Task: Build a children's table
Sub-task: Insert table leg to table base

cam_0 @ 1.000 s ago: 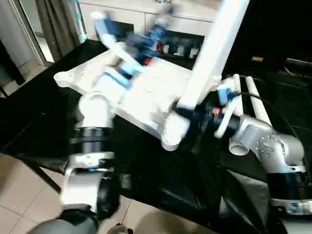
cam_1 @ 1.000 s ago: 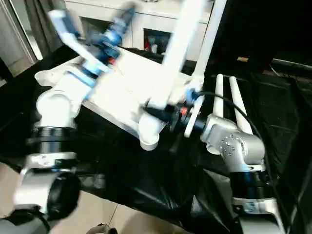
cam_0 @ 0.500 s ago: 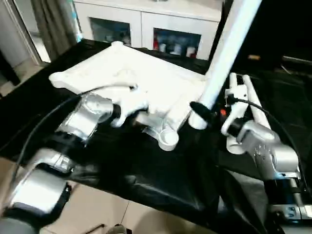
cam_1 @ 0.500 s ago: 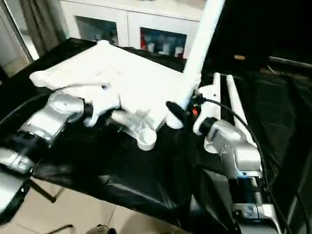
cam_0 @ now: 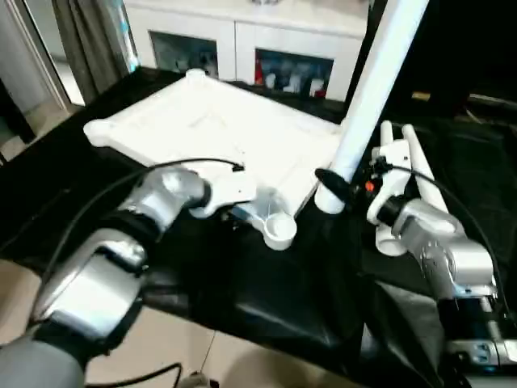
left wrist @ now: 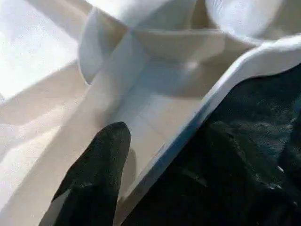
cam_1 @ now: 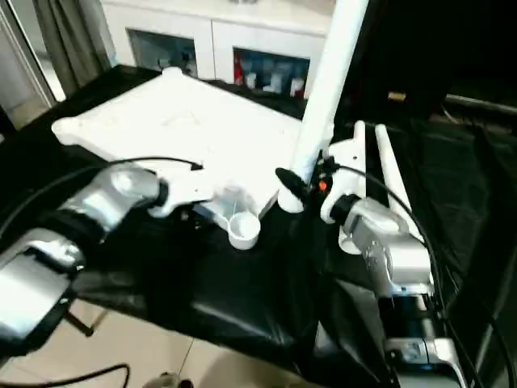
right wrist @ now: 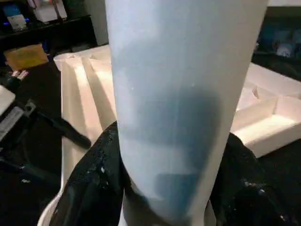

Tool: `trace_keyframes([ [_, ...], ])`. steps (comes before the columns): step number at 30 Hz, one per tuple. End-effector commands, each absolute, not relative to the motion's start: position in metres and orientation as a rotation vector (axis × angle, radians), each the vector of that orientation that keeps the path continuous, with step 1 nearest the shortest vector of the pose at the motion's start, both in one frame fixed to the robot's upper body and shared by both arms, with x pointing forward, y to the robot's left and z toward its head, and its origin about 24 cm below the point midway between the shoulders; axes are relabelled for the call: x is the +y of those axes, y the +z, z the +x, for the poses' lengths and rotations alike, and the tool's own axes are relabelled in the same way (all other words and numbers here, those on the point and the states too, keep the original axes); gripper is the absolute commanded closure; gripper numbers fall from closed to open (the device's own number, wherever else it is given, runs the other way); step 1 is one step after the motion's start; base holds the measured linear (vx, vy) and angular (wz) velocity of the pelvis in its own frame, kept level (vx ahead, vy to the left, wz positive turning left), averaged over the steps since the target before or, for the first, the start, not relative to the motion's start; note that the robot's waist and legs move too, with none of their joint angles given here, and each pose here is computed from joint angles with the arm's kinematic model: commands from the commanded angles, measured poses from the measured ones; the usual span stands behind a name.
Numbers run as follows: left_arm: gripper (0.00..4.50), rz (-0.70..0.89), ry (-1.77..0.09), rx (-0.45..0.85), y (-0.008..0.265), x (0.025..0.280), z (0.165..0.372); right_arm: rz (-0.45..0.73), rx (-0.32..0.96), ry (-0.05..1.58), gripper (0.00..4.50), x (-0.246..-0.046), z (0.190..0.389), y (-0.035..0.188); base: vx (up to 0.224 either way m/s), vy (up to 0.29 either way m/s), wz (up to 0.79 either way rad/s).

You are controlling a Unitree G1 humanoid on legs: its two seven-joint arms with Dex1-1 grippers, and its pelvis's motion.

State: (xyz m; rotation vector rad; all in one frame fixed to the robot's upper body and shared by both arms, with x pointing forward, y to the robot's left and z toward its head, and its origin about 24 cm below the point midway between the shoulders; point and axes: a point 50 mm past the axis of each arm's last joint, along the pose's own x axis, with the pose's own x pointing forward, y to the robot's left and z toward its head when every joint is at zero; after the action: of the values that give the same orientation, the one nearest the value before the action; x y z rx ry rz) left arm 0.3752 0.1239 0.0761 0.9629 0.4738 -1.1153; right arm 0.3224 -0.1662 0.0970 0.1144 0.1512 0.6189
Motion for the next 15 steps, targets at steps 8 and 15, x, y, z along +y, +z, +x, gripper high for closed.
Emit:
trace_keyframes([
  [8,2.02,0.941,-1.184,0.544,0.0727,0.1221,0.3729,0.073,0.128,0.618,2.57,-0.1692,0.3200,0.1045,0.000,0.000,0.00],
  [15,2.47,1.009,-1.317,0.634,0.0789,0.1226,0.3697,0.055,0.135,0.628,2.57,-0.1682,0.3224,0.1036,0.000,0.000,0.00],
])
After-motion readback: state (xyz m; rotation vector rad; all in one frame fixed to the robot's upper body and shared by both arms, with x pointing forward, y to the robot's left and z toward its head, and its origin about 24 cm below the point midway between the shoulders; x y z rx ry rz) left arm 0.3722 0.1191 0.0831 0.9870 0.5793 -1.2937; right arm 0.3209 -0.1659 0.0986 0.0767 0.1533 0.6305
